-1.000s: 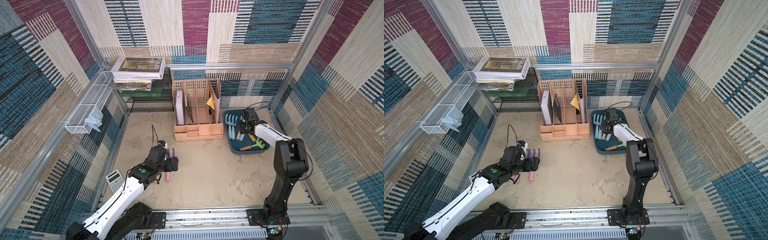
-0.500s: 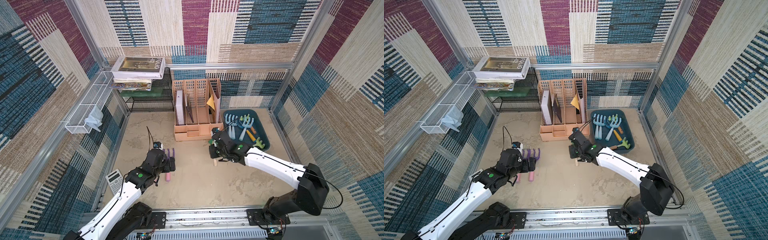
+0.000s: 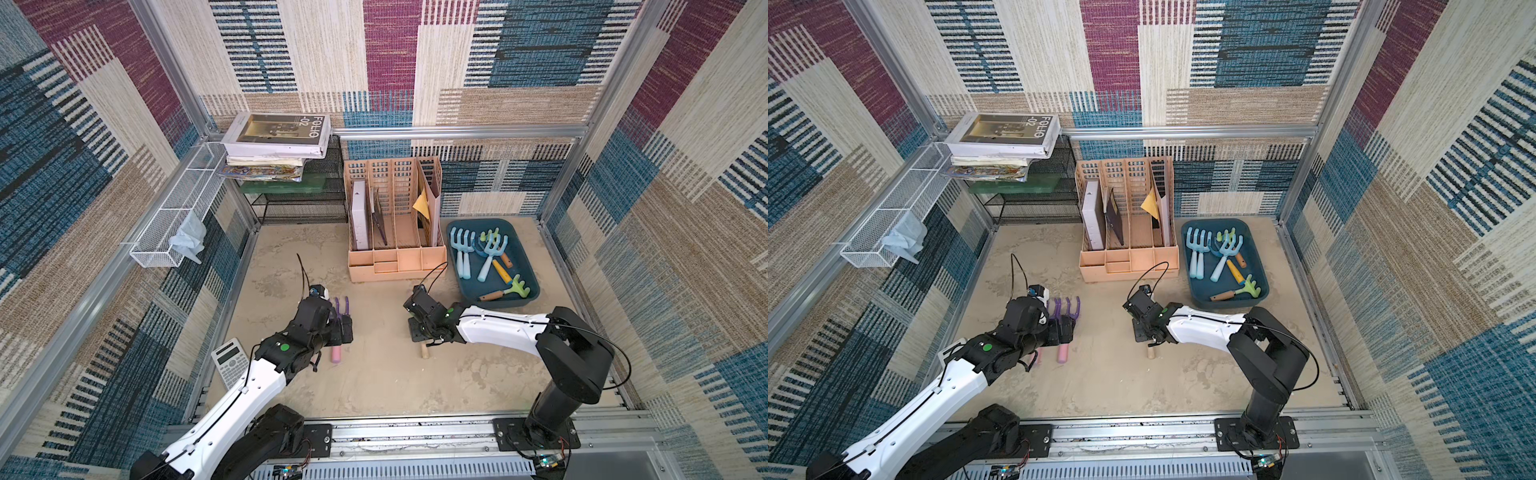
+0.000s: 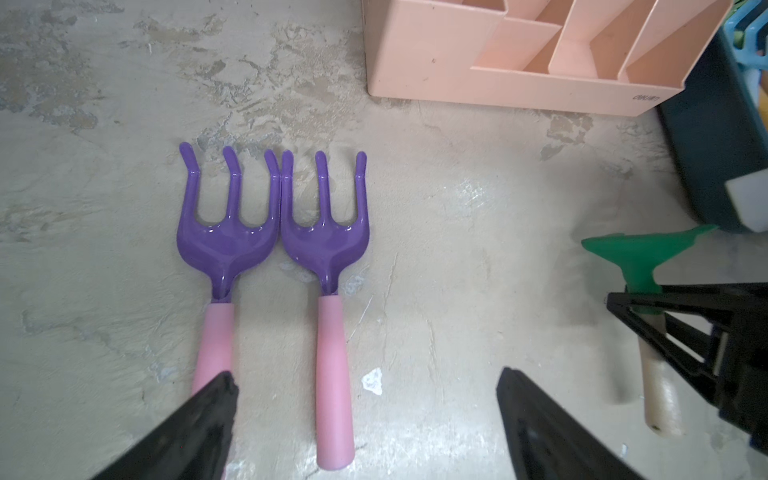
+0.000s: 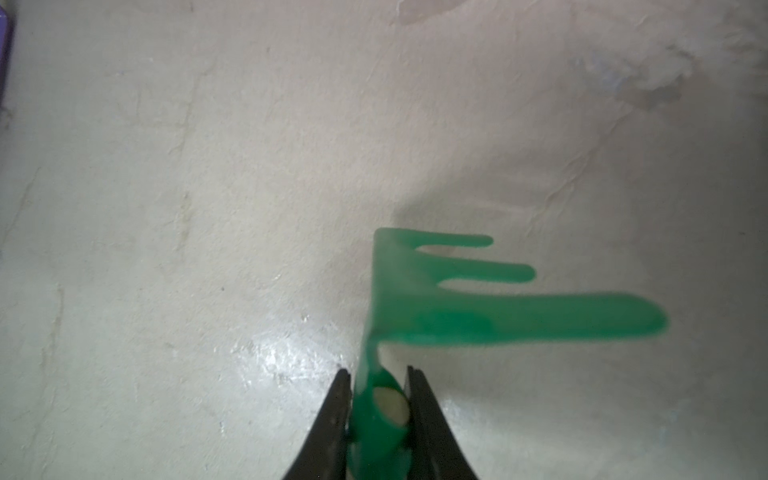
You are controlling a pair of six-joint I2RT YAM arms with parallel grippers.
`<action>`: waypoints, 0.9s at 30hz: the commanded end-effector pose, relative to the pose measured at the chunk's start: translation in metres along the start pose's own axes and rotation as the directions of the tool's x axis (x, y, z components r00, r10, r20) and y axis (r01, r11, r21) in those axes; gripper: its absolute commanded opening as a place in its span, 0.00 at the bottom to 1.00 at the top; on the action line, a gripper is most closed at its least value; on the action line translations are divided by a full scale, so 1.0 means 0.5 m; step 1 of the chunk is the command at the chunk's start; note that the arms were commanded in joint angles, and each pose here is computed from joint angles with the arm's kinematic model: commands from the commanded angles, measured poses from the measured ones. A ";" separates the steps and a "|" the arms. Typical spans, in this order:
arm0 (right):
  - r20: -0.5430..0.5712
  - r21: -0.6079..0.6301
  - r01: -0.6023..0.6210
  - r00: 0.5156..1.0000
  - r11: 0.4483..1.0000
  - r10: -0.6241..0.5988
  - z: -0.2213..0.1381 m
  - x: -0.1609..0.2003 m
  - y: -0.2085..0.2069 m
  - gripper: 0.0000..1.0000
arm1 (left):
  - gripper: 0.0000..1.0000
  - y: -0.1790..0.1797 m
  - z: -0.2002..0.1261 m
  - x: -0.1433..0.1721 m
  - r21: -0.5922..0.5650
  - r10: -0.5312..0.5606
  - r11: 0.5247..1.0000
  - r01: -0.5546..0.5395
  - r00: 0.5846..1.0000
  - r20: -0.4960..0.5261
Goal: Take the hand rake out of the storage box
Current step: Place the rake at the center of the board.
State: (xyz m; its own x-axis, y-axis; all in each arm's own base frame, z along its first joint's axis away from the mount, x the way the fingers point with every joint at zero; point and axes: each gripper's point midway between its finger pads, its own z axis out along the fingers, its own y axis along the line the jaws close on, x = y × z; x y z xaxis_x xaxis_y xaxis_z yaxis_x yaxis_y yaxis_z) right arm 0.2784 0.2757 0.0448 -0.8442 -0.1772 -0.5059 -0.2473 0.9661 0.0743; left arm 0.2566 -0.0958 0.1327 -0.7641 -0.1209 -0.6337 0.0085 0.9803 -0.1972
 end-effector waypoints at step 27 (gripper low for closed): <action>0.423 -0.058 -0.292 0.859 0.955 0.288 -0.266 -0.079 -0.328 0.96 | 0.95 -0.302 0.030 0.073 -0.003 0.259 0.965 -0.262 0.959 -0.117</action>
State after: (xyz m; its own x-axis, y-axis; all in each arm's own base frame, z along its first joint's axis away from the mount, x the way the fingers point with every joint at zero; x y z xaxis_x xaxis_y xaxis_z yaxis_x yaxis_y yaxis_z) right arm 0.2991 0.1197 0.1635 -0.6140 0.1851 -0.7673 -0.0308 0.9657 0.2577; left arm 0.2374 -0.2401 0.1321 -0.8099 0.1344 -0.5710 0.2227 0.9710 -0.0874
